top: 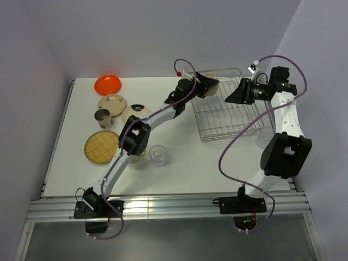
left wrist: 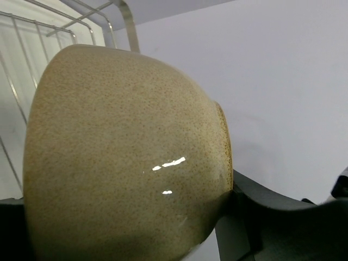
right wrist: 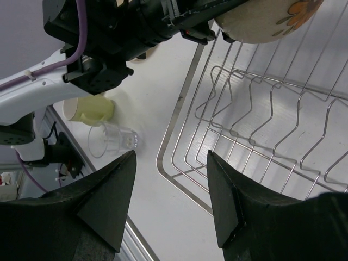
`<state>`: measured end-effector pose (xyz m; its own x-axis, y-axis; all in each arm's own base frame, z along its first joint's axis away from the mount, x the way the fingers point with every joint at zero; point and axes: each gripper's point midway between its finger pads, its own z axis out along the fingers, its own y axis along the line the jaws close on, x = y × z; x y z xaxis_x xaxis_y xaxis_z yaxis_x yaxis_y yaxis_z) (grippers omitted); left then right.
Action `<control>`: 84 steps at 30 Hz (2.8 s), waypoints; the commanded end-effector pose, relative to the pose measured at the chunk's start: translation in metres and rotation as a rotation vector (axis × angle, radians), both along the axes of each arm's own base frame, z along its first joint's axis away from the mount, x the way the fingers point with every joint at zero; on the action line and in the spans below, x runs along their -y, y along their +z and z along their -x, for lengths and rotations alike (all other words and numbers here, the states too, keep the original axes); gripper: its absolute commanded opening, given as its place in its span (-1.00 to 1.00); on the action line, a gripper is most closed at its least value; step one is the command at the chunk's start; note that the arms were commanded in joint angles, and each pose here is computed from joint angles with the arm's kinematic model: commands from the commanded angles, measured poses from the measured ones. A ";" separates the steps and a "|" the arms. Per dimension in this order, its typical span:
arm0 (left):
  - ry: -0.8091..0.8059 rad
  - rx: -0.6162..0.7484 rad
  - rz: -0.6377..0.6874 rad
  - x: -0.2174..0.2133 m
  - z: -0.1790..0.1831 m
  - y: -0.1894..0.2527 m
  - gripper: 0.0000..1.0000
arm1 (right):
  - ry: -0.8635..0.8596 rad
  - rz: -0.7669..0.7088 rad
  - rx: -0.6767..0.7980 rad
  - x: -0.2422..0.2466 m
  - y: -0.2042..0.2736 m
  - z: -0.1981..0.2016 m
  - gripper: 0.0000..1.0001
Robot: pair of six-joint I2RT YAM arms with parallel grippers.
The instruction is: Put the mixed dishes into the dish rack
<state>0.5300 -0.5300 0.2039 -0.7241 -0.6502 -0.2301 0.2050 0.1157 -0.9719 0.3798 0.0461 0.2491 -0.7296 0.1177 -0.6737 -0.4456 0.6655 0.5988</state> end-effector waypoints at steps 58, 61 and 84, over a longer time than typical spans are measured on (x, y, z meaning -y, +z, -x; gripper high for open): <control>0.287 0.180 -0.318 -0.048 -0.032 -0.001 0.21 | -0.202 0.275 0.166 0.049 -0.008 -0.032 0.25; 0.270 0.188 -0.307 -0.050 -0.033 0.001 0.20 | -0.318 0.393 0.192 0.076 -0.007 -0.057 0.26; 0.197 0.221 -0.247 -0.043 -0.025 0.011 0.16 | -0.351 0.786 0.091 0.107 -0.094 -0.156 0.21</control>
